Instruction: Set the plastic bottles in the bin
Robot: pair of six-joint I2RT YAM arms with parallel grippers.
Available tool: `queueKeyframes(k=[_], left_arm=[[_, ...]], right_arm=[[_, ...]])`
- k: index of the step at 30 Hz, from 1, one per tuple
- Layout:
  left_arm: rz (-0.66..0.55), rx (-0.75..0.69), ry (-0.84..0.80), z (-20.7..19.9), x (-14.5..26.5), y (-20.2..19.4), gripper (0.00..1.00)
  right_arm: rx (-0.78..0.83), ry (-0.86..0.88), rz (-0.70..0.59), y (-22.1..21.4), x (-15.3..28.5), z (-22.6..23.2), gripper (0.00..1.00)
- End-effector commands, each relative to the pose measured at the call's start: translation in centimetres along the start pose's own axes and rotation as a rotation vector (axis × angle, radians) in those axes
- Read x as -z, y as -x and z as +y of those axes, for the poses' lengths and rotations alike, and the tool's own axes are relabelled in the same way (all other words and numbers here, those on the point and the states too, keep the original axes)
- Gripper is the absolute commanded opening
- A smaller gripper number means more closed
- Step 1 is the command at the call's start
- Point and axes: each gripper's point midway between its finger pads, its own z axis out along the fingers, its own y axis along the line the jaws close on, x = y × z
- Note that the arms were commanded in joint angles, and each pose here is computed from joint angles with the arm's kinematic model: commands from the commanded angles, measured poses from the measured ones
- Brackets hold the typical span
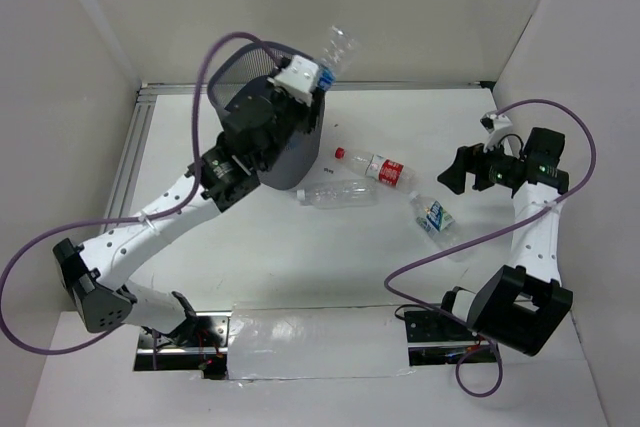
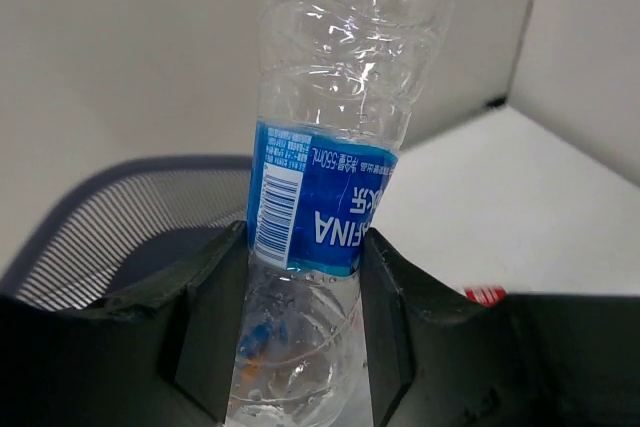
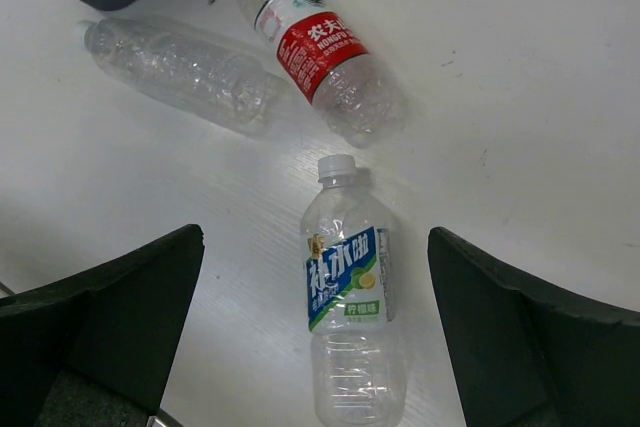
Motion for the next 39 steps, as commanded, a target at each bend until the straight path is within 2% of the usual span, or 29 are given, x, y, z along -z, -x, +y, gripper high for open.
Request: queueKeyframes(k=[1,2,6,7,8,9,10,12,16,19,21,23,24,26,27,29,30,31,34,35,37,38,39], left_arm=[[-0.217,0.163,0.094,4.8,-0.1,7.4,0.0],[-0.247,0.183,0.119,5.9,-0.1,8.3,0.0],[-0.275,0.185,0.309,11.9,-1.5,7.5,0.0],[-0.237,0.173,0.357,13.0,-2.6,5.7,0.02],[-0.226,0.185,0.413,15.5,-3.1,4.9,0.08],[-0.172,0.176,0.432,16.3,-3.8,3.0,0.15],[-0.147,0.182,0.441,17.0,-4.3,2.1,0.27],[-0.061,0.189,0.442,17.9,-6.0,-0.9,0.99],[-0.026,0.188,0.423,17.8,-5.6,-1.6,0.99],[-0.066,0.181,0.311,14.7,-4.3,1.0,0.99],[-0.052,0.11,0.133,9.8,-3.5,1.3,0.99],[-0.078,0.067,0.013,6.7,-1.2,2.6,0.99],[-0.033,0.026,-0.128,2.7,-0.2,0.6,0.99],[-0.021,0.025,-0.216,0.2,2.2,-0.1,0.99],[0.041,0.005,-0.301,-2.7,3.4,-3.2,0.99],[0.084,0.021,-0.343,-4.4,5.7,-5.4,0.99],[0.133,0.022,-0.387,-6.2,6.9,-8.5,0.99],[0.152,0.027,-0.408,-7.0,7.7,-9.8,0.99],[0.23,0.02,-0.471,-9.4,10.5,-13.9,0.99],[0.25,0.023,-0.487,-10.0,11.1,-14.7,0.99],[0.302,-0.003,-0.519,-11.4,12.2,-17.2,0.99],[0.329,-0.017,-0.526,-11.8,12.6,-18.2,0.98],[0.347,-0.031,-0.54,-12.5,13.1,-19.0,0.98]], right_arm=[[0.061,-0.009,-0.04,1.1,0.3,-0.3,1.0],[0.058,-0.004,-0.03,0.5,0.0,-0.2,1.0],[0.062,0.02,0.011,-1.6,-0.6,-0.2,1.0],[0.073,0.009,0.018,-1.7,-0.5,-0.4,1.0],[0.056,0.027,0.047,-2.7,-1.0,-0.5,1.0],[0.047,0.027,0.067,-3.3,-1.1,-0.7,1.0],[0.039,0.015,0.098,-4.1,-1.4,-1.0,1.0],[0.028,0.007,0.165,-5.3,-2.3,-0.8,1.0],[0.042,-0.064,0.271,-7.5,-3.4,-1.2,1.0],[0.065,-0.107,0.334,-9.0,-4.2,-0.7,1.0],[0.084,-0.106,0.372,-9.8,-4.9,-0.2,1.0],[0.089,-0.146,0.408,-10.6,-5.2,-0.8,1.0],[0.087,-0.153,0.424,-10.8,-5.4,-0.8,1.0],[0.08,-0.205,0.454,-11.6,-5.6,-2.0,1.0],[0.075,-0.218,0.472,-12.0,-6.0,-2.3,1.0],[0.077,-0.258,0.5,-12.4,-6.2,-3.0,1.0],[0.07,-0.241,0.529,-13.4,-6.6,-2.8,1.0],[0.067,-0.247,0.545,-14.0,-6.7,-2.9,0.99],[0.095,-0.217,0.574,-14.9,-7.4,-2.6,0.89],[0.102,-0.189,0.577,-15.0,-7.4,-2.2,0.78],[0.098,-0.144,0.607,-15.8,-7.2,-1.5,0.64],[0.106,-0.113,0.593,-15.3,-7.2,-0.9,0.52],[0.131,-0.101,0.568,-14.4,-6.7,-1.0,0.47]])
